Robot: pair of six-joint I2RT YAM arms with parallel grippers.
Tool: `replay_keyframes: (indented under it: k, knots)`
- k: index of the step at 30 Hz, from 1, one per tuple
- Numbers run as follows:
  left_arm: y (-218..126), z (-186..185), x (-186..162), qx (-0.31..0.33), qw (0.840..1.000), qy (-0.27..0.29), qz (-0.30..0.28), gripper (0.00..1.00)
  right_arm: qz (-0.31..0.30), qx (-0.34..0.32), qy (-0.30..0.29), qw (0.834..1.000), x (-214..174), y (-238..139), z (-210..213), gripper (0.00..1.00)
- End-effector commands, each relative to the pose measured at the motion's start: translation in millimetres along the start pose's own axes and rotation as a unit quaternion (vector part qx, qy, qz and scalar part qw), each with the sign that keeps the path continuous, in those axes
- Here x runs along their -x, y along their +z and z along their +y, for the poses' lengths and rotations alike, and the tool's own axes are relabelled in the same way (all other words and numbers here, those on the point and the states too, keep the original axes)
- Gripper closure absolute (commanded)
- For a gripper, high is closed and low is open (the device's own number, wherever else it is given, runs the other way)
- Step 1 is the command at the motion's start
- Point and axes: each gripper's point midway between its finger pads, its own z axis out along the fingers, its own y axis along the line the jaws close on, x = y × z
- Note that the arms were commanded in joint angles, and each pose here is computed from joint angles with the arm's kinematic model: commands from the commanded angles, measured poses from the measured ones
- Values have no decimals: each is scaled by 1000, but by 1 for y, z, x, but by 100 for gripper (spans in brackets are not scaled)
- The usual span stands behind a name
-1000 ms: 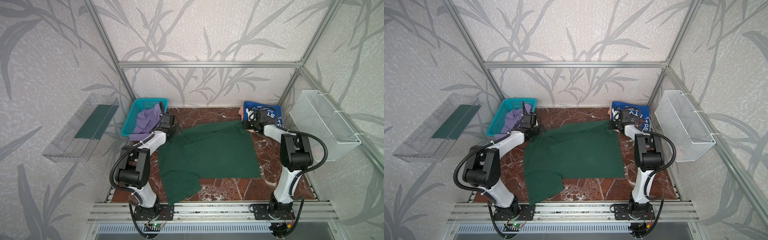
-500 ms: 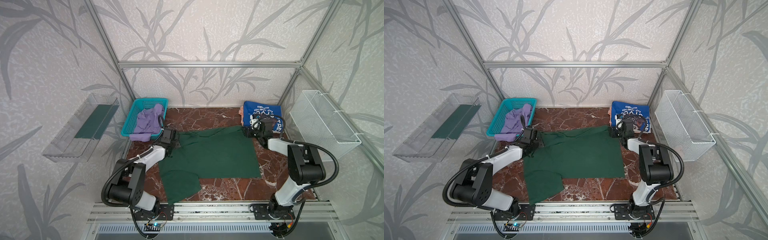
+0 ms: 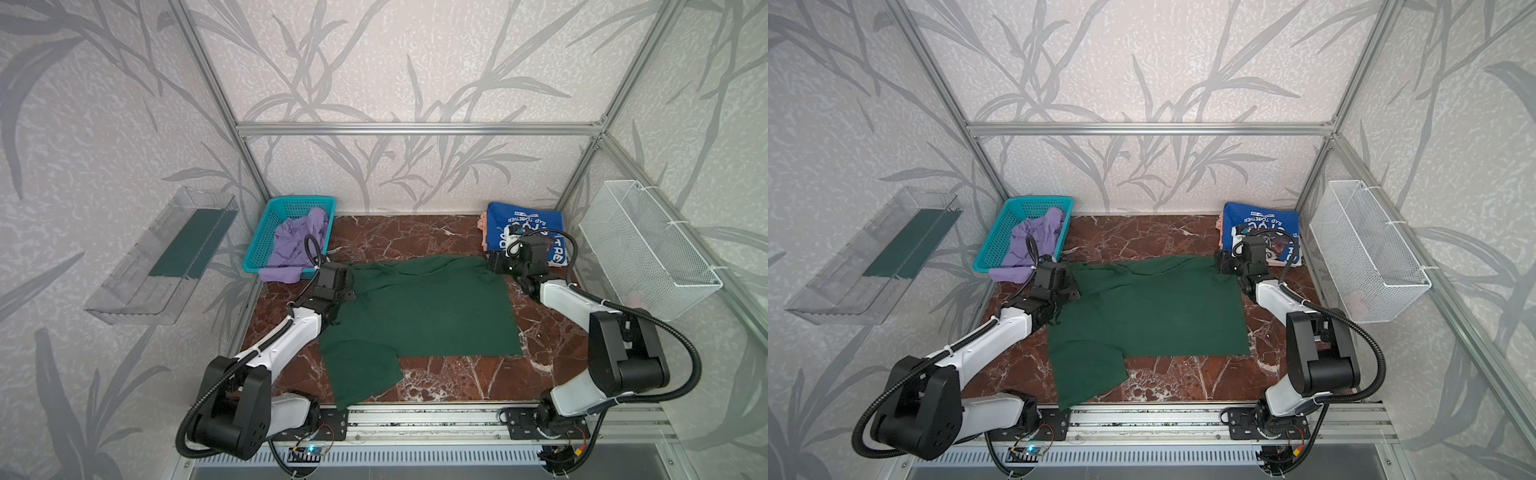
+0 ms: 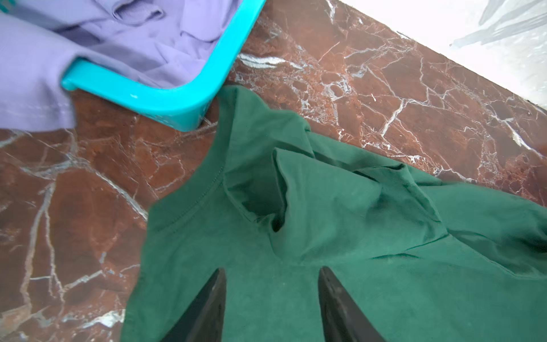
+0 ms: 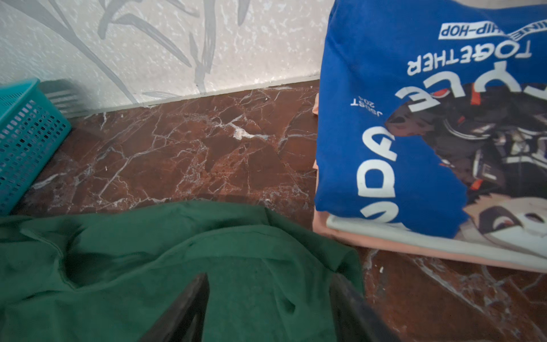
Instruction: Fold and stack the t-shirts
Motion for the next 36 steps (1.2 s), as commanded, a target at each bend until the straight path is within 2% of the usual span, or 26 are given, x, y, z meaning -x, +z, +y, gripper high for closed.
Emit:
replay_keyframes:
  k: [1,6,13,20,23,27,30,34,36]
  knots:
    - [2,-11,2,-9,1000,6,18,45,84,-12,44,995,-26,6,-1,34]
    - [15,-37,15,-36,999,11,29,39,124,7,37,992,-40,20,17,34]
    - [57,-86,27,-66,994,45,76,37,144,14,52,988,-56,9,23,33]
    - [104,-128,2,-79,979,112,148,36,154,-11,54,986,-75,-12,14,32]
    - [117,-130,-6,-56,975,145,156,37,154,8,67,986,-83,-15,19,32]
    - [122,-126,-5,-30,975,154,157,42,159,6,78,984,-94,-18,17,32]
    - [123,-124,-2,-23,976,155,149,58,163,6,77,984,-97,-18,17,32]
    - [125,-123,-3,-19,976,156,153,74,168,1,75,983,-97,-18,15,32]
    - [125,-123,-5,-21,975,155,157,78,166,-3,74,983,-95,-18,14,32]
